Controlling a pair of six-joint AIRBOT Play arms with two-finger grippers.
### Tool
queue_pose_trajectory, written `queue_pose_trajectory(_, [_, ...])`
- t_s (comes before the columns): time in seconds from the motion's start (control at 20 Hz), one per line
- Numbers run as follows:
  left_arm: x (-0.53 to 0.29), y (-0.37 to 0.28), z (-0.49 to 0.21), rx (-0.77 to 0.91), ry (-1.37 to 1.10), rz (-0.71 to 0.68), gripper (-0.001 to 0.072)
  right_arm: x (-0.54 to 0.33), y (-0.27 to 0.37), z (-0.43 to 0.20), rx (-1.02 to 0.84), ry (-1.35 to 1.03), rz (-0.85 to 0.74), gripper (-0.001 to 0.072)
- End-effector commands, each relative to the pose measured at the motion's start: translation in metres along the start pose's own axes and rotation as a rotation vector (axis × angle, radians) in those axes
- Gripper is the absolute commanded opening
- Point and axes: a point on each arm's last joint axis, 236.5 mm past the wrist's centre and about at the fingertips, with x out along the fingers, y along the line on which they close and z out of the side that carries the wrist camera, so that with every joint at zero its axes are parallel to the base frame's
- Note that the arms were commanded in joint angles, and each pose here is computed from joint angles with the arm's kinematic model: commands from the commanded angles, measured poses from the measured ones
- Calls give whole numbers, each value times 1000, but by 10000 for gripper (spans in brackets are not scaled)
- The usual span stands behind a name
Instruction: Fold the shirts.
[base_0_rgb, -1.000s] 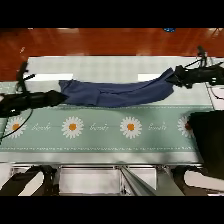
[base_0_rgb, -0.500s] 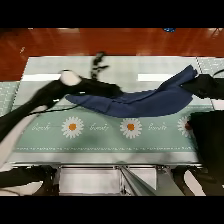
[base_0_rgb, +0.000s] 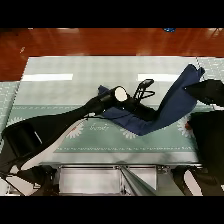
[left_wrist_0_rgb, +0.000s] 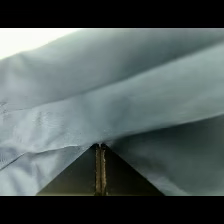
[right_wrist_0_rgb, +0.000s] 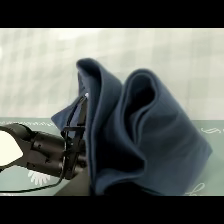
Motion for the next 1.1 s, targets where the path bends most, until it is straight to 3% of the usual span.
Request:
queue_pose_trajectory(0.0, [-37, 14, 20, -85, -14, -7, 18, 2, -2, -1, 9, 11, -3, 27])
queue_pose_trajectory(0.25, [-197, 83, 36, -155, -224, 132, 18, 37, 10, 6, 23, 50, 72, 27])
queue_pose_trajectory(0.5, [-331, 100, -7, -173, -486, 262, 18, 152, 59, 3, 8, 118, 204, 27])
queue_pose_trajectory(0.75, [-363, 104, -46, -202, -553, 309, 18, 274, 78, -28, 15, 283, 216, 27])
queue_pose_trajectory(1.05, [-351, 103, -53, -209, -514, 291, 18, 335, 93, -37, 75, 347, 260, 27])
